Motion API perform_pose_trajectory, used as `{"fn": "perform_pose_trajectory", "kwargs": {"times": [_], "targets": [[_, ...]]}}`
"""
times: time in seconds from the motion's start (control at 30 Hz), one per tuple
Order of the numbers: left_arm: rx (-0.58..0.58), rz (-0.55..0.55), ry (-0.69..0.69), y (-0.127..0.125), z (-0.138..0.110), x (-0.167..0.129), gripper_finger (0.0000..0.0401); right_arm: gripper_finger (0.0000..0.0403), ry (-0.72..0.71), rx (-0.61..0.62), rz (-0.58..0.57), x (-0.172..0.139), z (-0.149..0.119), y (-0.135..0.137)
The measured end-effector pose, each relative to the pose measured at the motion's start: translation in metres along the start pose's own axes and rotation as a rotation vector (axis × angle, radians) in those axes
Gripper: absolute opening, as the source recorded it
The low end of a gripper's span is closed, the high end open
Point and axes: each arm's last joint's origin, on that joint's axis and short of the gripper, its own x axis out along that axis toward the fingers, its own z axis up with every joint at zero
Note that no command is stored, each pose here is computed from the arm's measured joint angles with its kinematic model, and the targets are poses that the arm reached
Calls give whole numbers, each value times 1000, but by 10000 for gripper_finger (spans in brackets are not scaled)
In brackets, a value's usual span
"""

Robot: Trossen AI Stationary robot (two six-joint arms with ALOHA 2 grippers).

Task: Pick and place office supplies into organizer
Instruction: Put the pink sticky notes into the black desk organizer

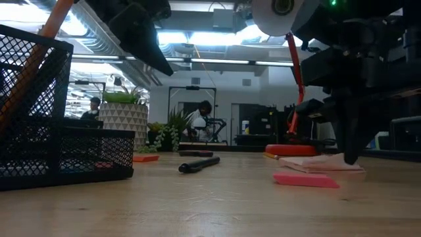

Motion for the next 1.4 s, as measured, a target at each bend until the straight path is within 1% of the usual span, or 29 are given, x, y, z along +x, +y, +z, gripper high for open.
{"fn": "perform_pose_trajectory", "kwargs": {"times": [0.33,0.47,0.57,0.7,0.87,1.1,1.2,1.4], "targets": [[0,0,0,0,0,0,2,2,1,3,-1,-1,0,0],[0,0,0,0,0,0,2,1,-19,4,-6,-8,1,1],[0,0,-2,0,0,0,6,1,-55,1,-16,-20,6,1],[-3,-1,-9,0,1,0,8,0,-52,2,-76,-37,8,1],[-16,-5,-54,0,5,0,12,0,-97,-4,-163,-59,12,1],[70,-7,-114,-1,11,-1,32,0,-182,-58,-272,-84,11,0],[93,0,-132,-1,13,-1,45,0,-217,-76,-300,-92,11,0],[94,1,-144,-2,14,2,69,0,-305,-136,-324,-99,18,1]]}}
